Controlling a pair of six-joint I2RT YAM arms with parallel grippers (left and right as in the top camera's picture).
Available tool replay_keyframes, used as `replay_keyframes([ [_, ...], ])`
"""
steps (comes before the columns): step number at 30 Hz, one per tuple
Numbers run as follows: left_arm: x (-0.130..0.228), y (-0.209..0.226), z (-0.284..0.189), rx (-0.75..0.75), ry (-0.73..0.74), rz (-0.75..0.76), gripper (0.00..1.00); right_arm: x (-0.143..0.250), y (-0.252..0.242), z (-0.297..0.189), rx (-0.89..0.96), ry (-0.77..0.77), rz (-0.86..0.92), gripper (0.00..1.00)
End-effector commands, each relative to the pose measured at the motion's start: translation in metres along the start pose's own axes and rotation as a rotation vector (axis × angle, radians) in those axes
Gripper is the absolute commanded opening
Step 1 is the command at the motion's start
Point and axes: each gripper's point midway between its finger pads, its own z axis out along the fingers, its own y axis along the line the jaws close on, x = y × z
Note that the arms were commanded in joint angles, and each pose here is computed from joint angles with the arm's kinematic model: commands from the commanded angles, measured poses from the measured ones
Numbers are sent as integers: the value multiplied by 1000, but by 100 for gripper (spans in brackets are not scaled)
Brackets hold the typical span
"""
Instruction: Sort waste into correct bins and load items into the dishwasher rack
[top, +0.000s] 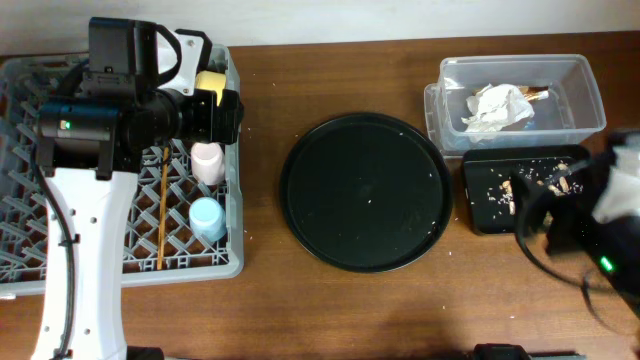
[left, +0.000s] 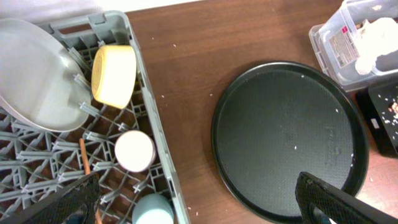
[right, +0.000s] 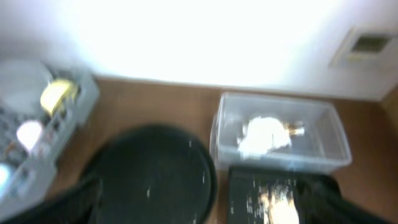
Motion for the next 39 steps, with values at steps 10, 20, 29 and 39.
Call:
replay_keyframes([
  [10,1,-2,0,8,2,-6,100,186,40,110,-148,-424,-149,98],
  [20,1,-2,0,8,2,-6,100,230,25,129,-68,-386,-133,98],
  [29,1,-2,0,8,2,-6,100,230,20,130,-38,-384,-127,98],
  [39,1,-2,0,8,2,-6,100,230,20,130,-38,-384,-127,98],
])
